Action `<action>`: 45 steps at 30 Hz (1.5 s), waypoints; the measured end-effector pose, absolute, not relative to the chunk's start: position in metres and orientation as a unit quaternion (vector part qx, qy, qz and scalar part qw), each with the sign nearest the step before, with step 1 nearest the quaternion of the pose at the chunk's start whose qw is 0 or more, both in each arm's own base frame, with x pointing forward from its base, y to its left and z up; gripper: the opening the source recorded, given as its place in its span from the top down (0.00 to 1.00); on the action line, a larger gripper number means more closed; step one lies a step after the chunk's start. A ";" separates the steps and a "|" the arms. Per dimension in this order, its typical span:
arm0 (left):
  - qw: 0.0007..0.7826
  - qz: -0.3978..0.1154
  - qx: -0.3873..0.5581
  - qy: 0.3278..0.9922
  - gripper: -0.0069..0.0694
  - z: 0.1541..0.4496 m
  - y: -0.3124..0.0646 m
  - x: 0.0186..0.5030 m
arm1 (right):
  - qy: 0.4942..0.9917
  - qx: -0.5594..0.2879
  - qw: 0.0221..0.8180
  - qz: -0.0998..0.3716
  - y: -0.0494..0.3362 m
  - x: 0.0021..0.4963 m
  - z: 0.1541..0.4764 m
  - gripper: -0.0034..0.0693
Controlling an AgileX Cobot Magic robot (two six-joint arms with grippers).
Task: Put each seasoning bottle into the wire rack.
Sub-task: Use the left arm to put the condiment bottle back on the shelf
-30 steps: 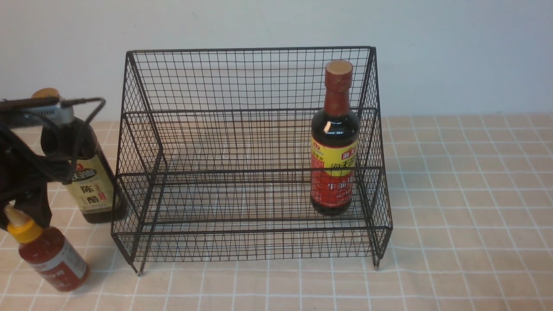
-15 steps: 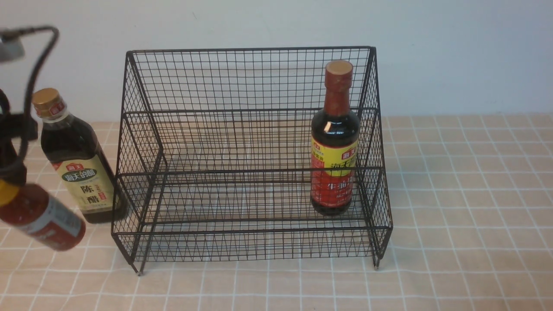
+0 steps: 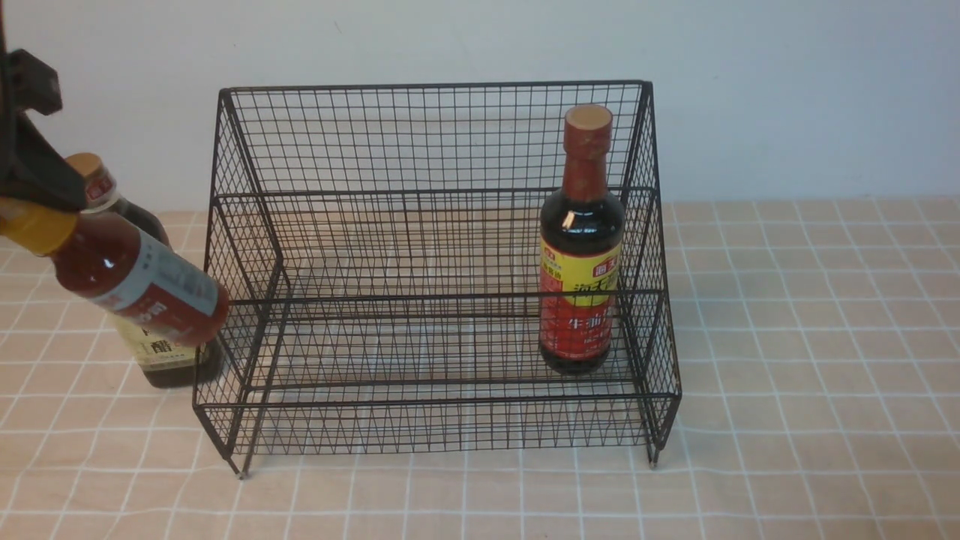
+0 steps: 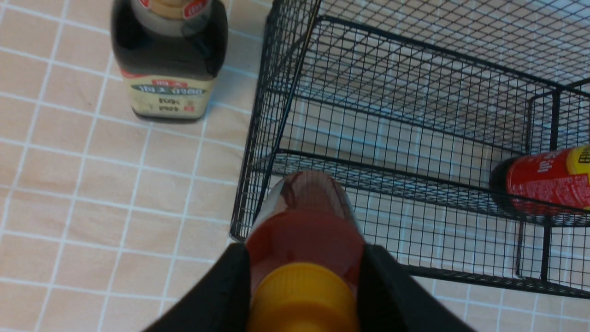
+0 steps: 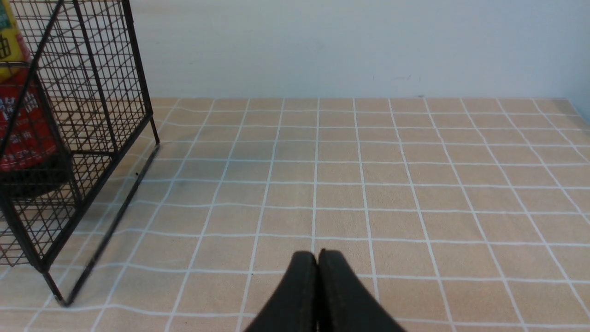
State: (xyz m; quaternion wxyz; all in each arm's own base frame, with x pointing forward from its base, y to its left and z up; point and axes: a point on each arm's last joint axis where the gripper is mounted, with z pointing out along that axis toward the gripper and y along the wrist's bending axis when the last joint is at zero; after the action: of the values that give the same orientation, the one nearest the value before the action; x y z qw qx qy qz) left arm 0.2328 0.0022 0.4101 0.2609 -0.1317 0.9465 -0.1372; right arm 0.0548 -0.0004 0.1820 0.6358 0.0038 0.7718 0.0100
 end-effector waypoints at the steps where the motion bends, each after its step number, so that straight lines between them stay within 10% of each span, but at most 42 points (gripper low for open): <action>1: 0.256 -0.137 -0.131 0.948 0.56 0.408 0.002 0.235 | 0.772 0.004 0.636 0.010 0.000 0.055 0.182 0.97; 22: 0.239 -0.065 -0.034 0.968 0.56 0.358 -0.088 0.293 | 0.772 0.004 0.636 0.010 0.000 0.055 0.182 0.97; 45: 0.251 -0.049 -0.032 0.966 0.56 0.376 -0.091 0.297 | 0.772 0.004 0.636 0.010 0.000 0.055 0.182 0.97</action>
State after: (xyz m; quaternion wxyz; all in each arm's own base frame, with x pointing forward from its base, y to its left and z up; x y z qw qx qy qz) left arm 0.2974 -0.0910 0.3758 0.2512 -0.0322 0.9662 -0.0492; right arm 0.0548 -0.0004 0.1820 0.6358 0.0038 0.7718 0.0100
